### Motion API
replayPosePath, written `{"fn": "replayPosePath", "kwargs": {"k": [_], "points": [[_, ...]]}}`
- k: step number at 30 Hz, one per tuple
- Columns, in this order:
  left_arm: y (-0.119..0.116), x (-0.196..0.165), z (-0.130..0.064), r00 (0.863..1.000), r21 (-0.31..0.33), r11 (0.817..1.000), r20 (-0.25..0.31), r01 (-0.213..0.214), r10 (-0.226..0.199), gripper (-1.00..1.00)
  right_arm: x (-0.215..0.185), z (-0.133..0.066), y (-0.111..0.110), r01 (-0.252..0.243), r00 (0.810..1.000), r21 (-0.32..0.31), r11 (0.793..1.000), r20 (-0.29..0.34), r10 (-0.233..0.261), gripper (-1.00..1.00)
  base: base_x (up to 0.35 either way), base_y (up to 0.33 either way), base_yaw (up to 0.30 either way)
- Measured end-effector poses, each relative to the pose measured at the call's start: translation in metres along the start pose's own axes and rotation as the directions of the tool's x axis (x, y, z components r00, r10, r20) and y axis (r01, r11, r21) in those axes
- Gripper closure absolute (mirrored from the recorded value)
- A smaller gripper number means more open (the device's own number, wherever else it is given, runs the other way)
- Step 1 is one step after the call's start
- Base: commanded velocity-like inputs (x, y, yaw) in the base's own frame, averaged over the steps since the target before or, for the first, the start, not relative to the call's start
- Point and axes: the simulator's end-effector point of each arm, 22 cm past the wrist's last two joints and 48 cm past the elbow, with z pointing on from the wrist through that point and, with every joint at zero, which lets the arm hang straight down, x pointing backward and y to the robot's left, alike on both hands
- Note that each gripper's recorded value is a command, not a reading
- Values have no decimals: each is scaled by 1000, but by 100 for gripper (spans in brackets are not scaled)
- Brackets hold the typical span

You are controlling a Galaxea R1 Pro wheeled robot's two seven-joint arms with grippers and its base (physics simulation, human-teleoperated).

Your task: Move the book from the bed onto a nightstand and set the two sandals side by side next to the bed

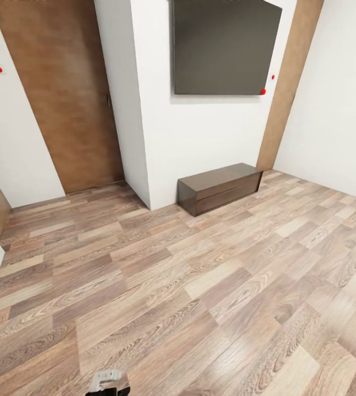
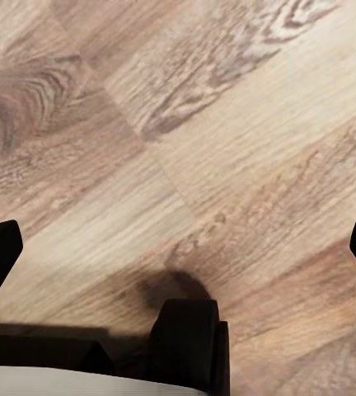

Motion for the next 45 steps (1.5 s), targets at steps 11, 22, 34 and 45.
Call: {"fn": "replayPosePath", "kwargs": {"k": [11,22,34,45], "points": [[-9,-13,-17,1000,1,1000,-1,1,-1,-100,-9,-21,5,0,1000,-1,1000,0,0,-100,0,0,0],[-11,-15,-20,1000,2,1000,0,-1,1,-100,-11,-25,6,1,1000,-2,1000,1,-1,-100,0,0,0],[-11,-15,-20,1000,2,1000,0,-1,1,-100,-11,-25,6,0,1000,-2,1000,2,0,-100,245,0,0],[-11,-17,-21,1000,2,1000,3,-1,1,-100,-14,-25,6,2,1000,-2,1000,9,-2,-100,105,0,0]]}}
